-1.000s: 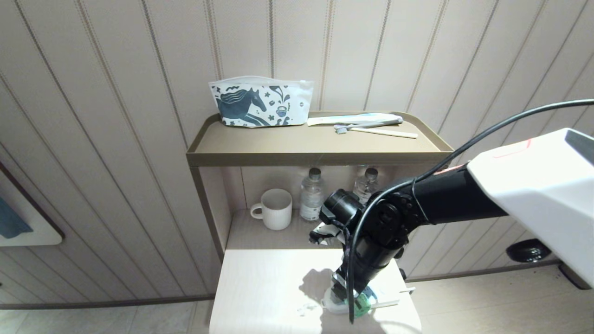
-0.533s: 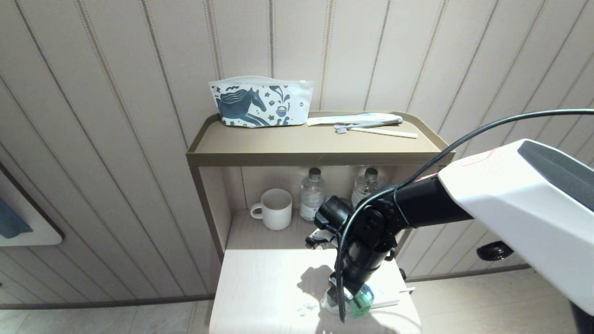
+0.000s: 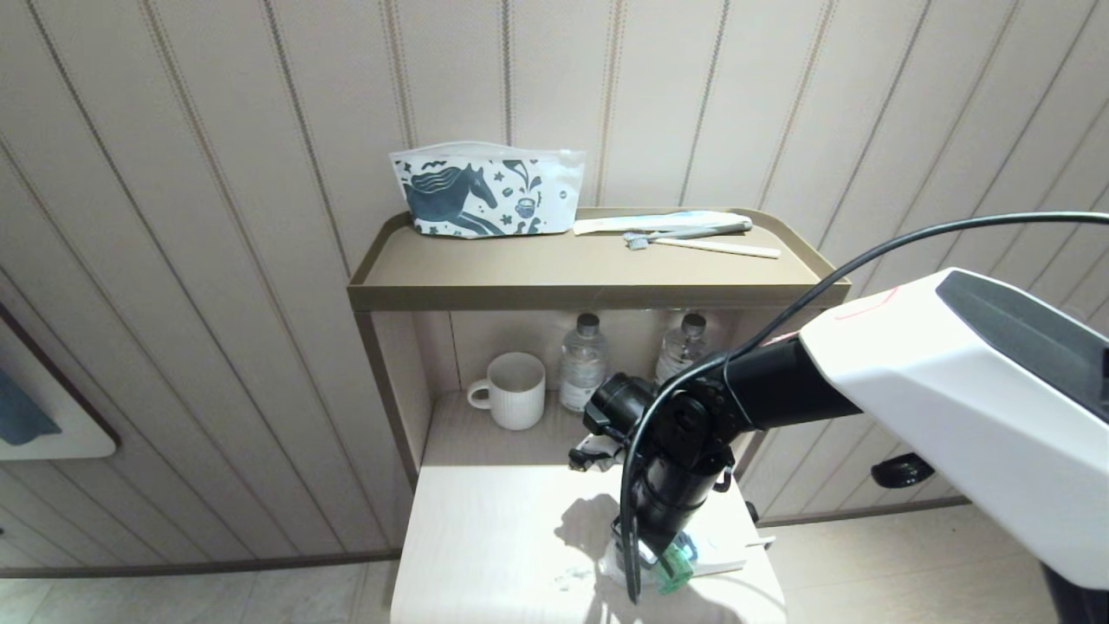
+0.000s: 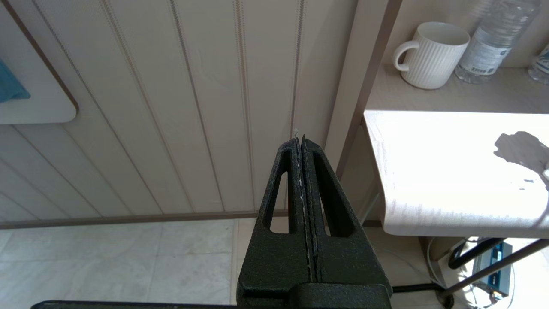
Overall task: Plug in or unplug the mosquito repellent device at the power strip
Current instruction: Hold the socket with your left hand and unplug it with your right hand
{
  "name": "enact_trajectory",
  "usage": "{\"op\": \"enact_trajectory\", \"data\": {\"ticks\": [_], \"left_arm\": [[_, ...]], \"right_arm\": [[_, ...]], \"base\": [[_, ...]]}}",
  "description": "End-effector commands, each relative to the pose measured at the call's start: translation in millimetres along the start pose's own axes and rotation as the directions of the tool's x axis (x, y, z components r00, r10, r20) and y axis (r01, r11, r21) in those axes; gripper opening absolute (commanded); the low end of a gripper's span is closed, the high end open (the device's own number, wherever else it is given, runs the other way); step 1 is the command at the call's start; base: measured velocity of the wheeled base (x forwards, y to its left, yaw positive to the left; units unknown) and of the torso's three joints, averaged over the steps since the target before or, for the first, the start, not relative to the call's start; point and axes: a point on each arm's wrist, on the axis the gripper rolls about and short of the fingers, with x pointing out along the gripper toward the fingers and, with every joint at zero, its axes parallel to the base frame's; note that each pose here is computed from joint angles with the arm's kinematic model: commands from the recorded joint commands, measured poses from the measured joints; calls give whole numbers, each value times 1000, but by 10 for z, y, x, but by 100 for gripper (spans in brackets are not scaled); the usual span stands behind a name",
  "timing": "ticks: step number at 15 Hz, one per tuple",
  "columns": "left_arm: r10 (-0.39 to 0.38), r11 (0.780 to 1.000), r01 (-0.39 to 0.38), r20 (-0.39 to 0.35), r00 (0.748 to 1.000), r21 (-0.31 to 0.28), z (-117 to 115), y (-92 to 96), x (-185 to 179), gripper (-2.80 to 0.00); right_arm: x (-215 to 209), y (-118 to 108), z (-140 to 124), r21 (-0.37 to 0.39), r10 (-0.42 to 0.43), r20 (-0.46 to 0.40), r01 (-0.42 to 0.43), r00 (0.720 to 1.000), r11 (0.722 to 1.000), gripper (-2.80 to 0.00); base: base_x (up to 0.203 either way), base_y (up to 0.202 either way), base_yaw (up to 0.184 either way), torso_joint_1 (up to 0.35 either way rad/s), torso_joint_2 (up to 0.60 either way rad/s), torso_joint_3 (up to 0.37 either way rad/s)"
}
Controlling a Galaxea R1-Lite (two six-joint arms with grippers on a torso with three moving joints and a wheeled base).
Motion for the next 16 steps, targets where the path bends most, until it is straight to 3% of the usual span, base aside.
{"op": "enact_trajectory", "data": {"ticks": [1,16], "left_arm": [[1,1000,-1,0,1000,0,0,0,0,-280],[0,1000,0,0,1000,0,0,0,0,-280]], "right_arm": [[-3,3,-2,-3,1,-2,-1,1000,1000,-280],[-19,26,-13,-7,0,-3,0,1000,1000,-280]], "base": [[0,0,0,0,0,0],[0,0,0,0,0,0]]}}
